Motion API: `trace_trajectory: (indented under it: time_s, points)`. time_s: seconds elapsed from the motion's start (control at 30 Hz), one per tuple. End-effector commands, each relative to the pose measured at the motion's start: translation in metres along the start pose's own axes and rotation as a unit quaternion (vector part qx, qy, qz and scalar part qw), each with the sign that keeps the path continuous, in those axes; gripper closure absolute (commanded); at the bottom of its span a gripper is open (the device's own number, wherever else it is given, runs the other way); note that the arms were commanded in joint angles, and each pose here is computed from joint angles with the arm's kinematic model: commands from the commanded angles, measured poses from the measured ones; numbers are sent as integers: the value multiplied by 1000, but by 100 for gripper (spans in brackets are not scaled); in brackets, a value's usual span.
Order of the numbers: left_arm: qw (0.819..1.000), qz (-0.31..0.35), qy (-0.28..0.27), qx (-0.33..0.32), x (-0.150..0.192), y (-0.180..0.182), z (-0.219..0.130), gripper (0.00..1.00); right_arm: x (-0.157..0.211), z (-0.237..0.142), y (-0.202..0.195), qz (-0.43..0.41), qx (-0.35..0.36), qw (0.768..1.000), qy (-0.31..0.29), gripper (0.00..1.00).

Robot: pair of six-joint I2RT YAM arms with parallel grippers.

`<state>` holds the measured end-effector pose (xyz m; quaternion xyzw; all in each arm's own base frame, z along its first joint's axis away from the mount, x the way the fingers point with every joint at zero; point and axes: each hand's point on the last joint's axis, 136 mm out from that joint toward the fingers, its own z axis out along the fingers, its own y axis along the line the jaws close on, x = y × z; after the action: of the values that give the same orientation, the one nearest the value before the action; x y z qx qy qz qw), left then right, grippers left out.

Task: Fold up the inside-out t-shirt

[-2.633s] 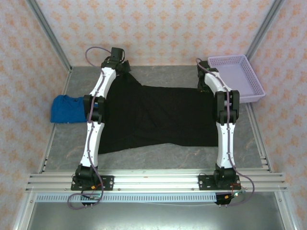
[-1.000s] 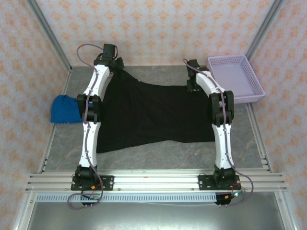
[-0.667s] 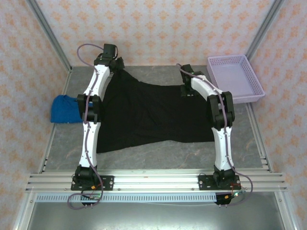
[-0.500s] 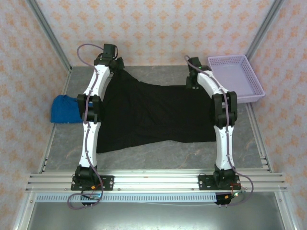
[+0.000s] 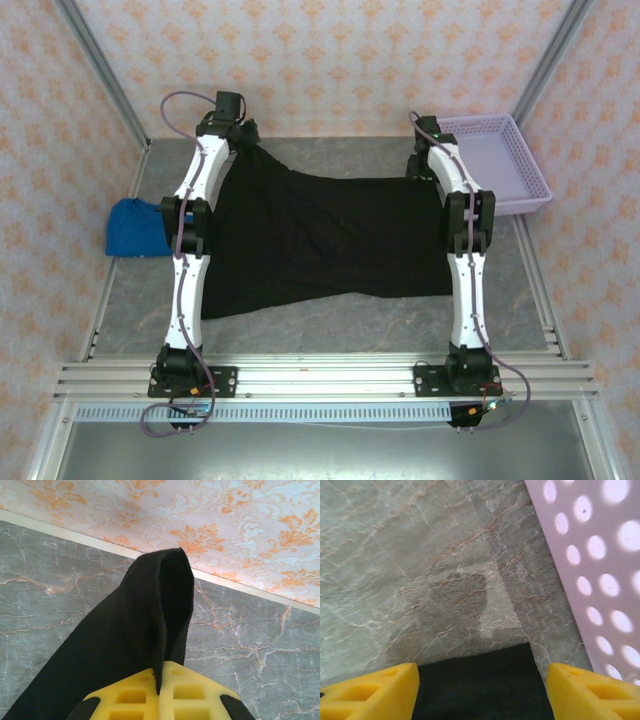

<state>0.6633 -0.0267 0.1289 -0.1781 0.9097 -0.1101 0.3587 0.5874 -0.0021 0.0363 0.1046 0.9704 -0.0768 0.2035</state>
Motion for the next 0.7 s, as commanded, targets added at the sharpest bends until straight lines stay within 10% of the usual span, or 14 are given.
trace_trajectory:
  time_s: [0.0,0.67]
  points:
    - [1000,13,-8,5,-6,-2,-4,98,16,7,-5,-2,5,999,41,28]
    - [1000,12,-6,5,-2,-1,2,98,36,40,-4,28,-53,994,94,81]
